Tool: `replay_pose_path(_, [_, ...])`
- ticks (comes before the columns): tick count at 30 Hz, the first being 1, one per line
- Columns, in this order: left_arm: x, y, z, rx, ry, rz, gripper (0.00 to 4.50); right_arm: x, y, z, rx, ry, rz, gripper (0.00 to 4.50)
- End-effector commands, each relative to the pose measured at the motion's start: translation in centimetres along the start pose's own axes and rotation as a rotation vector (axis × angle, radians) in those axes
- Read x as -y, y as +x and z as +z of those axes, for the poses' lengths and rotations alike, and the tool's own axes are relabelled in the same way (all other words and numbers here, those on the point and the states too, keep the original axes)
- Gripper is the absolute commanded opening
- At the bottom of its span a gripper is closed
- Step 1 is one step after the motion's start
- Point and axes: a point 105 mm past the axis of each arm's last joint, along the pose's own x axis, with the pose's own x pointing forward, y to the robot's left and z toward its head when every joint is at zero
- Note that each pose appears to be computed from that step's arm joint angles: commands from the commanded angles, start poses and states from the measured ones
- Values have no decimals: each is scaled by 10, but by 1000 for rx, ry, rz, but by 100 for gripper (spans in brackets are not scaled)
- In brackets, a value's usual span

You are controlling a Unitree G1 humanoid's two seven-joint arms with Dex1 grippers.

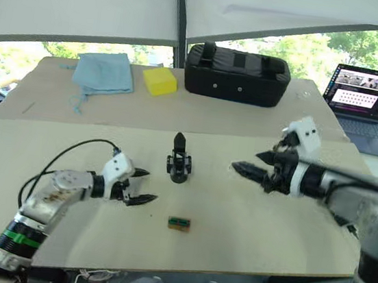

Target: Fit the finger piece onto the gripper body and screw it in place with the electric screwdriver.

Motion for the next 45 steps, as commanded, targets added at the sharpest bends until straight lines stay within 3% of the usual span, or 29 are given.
replay_pose_path(1, [27, -15, 60, 163, 79, -252, 437, 49, 3, -16, -149, 228, -209, 450])
replay_pose_path(8, [46, -41, 115, 213, 182, -428, 437, 101, 14, -32, -287, 447, -414, 450])
replay_pose_path(12, [45, -38, 123, 184, 336, -400, 437, 101, 25, -32, -331, 469, -362, 450])
replay_pose_path(17, [42, -34, 138, 232, 359, -375, 437, 100, 36, -37, -375, 490, -337, 450])
replay_pose_path(20, [41, -32, 138, 240, 367, -367, 450, 101, 45, -35, -362, 476, -328, 367])
replay_pose_path(26, [40, -30, 137, 240, 370, -366, 450, 99, 50, -32, -383, 423, -289, 157])
replay_pose_path(30, [37, -24, 139, 249, 362, -352, 450, 99, 45, -27, -406, 332, -252, 41])
replay_pose_path(34, [30, -21, 141, 257, 282, -323, 450, 94, 34, -15, -403, 178, -167, 41])
replay_pose_path(38, [17, -19, 144, 278, 194, -262, 450, 70, 20, -3, -395, 12, -48, 41])
replay_pose_path(45, [-12, 16, 154, 329, -195, -43, 450, 3, 18, 42, -73, -546, 7, 41])
